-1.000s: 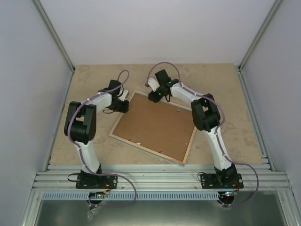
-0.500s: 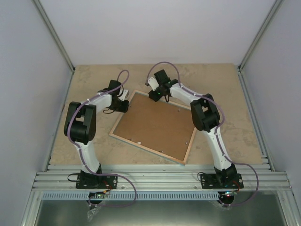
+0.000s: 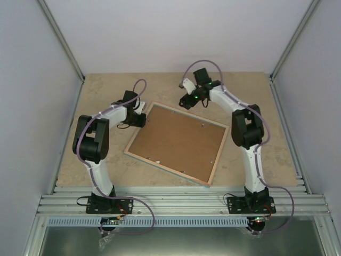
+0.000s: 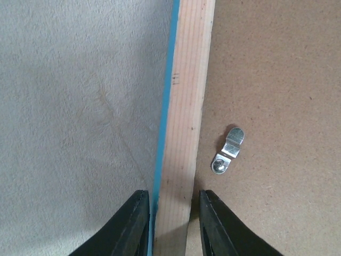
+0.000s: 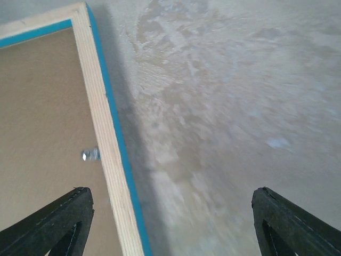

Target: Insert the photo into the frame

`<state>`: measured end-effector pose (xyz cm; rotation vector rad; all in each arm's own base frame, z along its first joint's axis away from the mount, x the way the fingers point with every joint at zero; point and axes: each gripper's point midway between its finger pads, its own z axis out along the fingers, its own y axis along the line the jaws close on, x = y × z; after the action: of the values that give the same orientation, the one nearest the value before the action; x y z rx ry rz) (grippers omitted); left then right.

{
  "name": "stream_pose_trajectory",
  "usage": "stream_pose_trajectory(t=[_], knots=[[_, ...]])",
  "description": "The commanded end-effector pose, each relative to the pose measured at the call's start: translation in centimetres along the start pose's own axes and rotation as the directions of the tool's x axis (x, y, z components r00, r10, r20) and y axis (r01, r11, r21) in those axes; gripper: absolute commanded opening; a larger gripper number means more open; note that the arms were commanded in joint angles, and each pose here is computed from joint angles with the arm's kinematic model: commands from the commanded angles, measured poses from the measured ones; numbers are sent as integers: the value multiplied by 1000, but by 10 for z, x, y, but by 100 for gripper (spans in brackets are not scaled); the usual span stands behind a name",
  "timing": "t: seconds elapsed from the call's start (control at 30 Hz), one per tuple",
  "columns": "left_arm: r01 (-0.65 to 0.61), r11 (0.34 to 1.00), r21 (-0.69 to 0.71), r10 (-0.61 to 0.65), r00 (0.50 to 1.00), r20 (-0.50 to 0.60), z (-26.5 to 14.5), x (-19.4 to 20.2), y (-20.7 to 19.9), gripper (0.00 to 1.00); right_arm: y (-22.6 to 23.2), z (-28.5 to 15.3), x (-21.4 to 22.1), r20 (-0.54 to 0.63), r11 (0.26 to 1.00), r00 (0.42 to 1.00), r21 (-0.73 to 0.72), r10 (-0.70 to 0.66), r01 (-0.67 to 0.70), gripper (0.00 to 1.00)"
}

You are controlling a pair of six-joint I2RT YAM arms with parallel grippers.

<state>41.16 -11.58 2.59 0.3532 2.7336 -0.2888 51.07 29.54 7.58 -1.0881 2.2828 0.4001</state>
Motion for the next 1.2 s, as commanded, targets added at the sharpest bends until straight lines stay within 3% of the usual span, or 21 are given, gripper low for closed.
stream_pose_trajectory(t=[0.0, 0.47, 0.87, 1.17], knots=[[9, 1000, -4, -9, 995, -102, 16, 27, -2, 29, 3, -61, 1, 54, 993, 994, -72, -93, 97, 83], [11, 1000, 13, -10, 994, -105, 17, 26, -5, 30, -5, -96, 136, -143, 937, 939, -208, -312, 280, 85], [13, 1000, 18, -11, 995, -103, 16, 27, -6, 31, -11, -62, 162, -221, 936, 914, -178, -339, 304, 78], [13, 1000, 19, -11, 994, -106, 18, 25, -6, 30, -6, -28, 167, -271, 973, 936, -115, -225, 201, 59]])
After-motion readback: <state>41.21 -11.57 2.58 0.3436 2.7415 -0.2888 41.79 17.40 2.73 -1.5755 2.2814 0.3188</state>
